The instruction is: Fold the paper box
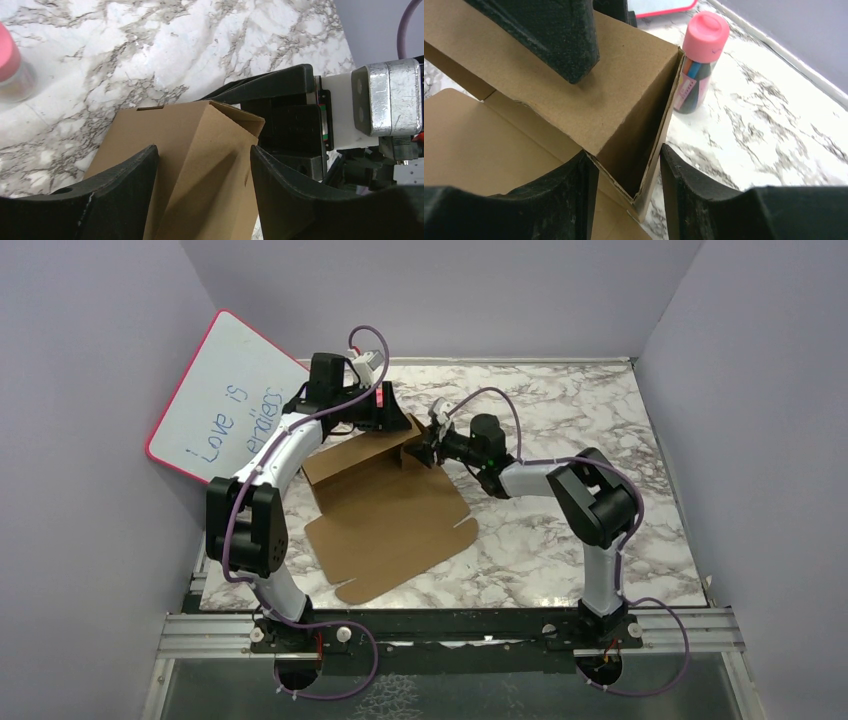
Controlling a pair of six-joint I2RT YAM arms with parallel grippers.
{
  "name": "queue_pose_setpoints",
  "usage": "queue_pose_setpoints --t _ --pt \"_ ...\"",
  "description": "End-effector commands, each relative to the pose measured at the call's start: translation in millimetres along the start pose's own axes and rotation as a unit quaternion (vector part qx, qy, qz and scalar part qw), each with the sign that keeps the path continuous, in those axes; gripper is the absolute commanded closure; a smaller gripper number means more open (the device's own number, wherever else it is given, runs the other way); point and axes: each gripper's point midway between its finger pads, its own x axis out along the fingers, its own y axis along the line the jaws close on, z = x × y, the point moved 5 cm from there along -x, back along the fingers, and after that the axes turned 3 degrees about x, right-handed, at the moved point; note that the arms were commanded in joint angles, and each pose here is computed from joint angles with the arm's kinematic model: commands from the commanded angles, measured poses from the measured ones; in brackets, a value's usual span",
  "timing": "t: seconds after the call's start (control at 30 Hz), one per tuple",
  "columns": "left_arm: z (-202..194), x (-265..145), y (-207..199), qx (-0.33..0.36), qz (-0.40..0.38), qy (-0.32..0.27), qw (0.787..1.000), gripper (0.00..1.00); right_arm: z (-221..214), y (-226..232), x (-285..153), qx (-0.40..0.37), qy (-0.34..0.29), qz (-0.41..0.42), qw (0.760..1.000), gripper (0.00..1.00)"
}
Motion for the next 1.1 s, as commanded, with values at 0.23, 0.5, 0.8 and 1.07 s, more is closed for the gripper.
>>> queue_pose_setpoints --t 0.23,0.5,0.8,1.07 --pt "-1.7 -6.0 -24.8 -0.012 -0.041 -0.005 0.999 0.26 25.0 -17.2 -33.0 0.061 0.021 -0.157 0.986 0.61" --pt "-10.2 2.0 -8.4 -0.025 -0.005 0.007 1.000 0.25 -1.2 -1.4 -37.8 0.054 0.022 -0.114 0.992 0.55" --pt "-14.5 7.2 -2.6 -0.036 0.002 0.015 0.999 0.25 -21.2 17.1 -42.9 0.020 0.012 -0.051 0.998 0.42" --pt "-15.5 7.8 -4.1 -0.038 -0.007 0.019 0.999 0.25 -32.3 15.7 -38.6 0.004 0.016 -0.044 0.999 0.46"
